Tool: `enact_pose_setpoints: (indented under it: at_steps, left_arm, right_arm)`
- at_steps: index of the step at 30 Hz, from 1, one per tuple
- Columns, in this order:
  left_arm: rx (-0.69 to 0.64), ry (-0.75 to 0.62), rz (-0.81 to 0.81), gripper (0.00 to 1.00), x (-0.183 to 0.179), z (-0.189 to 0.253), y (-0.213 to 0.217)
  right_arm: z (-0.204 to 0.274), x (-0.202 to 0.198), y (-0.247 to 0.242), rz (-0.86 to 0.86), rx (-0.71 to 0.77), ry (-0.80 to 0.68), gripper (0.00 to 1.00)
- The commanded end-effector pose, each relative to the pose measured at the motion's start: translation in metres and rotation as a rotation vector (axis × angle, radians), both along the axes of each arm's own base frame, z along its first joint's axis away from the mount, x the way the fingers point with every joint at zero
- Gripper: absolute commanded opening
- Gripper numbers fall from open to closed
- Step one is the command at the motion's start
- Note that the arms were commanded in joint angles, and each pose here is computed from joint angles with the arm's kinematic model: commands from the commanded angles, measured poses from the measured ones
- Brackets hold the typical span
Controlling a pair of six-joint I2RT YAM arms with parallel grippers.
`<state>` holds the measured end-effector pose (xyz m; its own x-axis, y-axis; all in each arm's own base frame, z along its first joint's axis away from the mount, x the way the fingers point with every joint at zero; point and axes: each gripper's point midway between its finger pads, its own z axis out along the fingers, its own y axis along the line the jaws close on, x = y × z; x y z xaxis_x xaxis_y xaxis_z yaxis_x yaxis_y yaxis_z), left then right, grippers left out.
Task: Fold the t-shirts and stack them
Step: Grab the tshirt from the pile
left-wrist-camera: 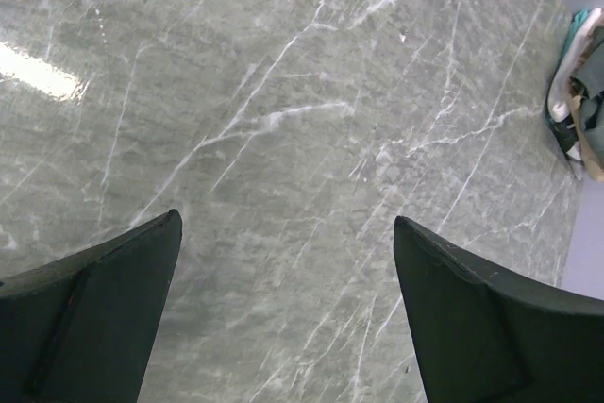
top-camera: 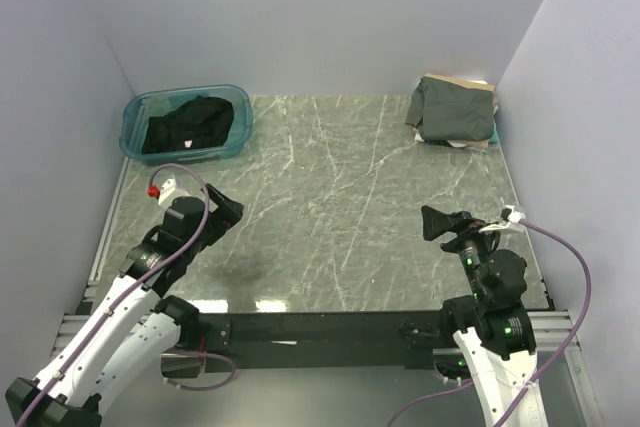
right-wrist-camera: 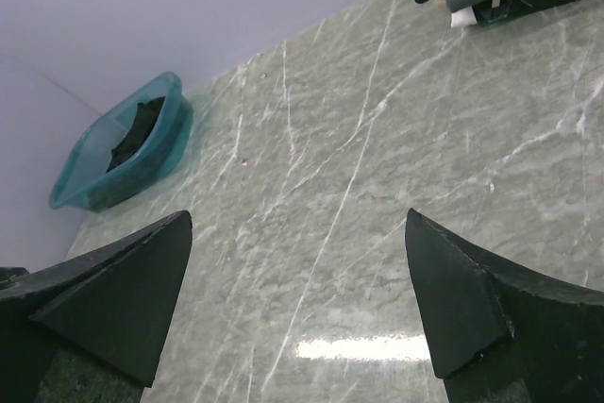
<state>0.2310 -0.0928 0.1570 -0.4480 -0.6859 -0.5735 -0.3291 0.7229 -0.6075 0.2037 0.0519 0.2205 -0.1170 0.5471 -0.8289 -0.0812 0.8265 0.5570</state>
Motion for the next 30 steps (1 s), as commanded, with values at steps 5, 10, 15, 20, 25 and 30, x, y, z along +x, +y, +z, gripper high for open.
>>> enact_pose_setpoints:
  at_steps: [5, 10, 15, 20, 25, 30]
  left_arm:
    - [0.005, -0.095, 0.026, 0.99, 0.022, 0.032, 0.000]
    - [0.090, -0.080, 0.103, 0.99, 0.045, 0.035, 0.009]
    - [0.198, -0.125, 0.258, 0.99, 0.081, 0.073, 0.034]
    - [0.225, -0.192, 0.315, 1.00, 0.141, 0.110, 0.049]
    - [0.264, -0.055, 0.377, 0.99, 0.209, 0.091, 0.084]
    - [0.299, 0.059, 0.278, 0.99, 0.280, 0.055, 0.098]
  right_arm:
    - [0.008, 0.004, 0.001, 0.001, 0.002, -0.044, 1.00]
    - [0.000, 0.012, 0.003, 0.010, -0.014, -0.032, 1.00]
    - [-0.010, 0.021, 0.010, 0.041, -0.033, 0.009, 1.00]
    - [-0.013, 0.022, 0.011, 0.051, -0.046, 0.027, 1.00]
    - [-0.016, 0.021, 0.012, 0.058, -0.041, 0.006, 1.00]
    - [-0.015, 0.021, 0.010, 0.044, -0.041, -0.006, 1.00]
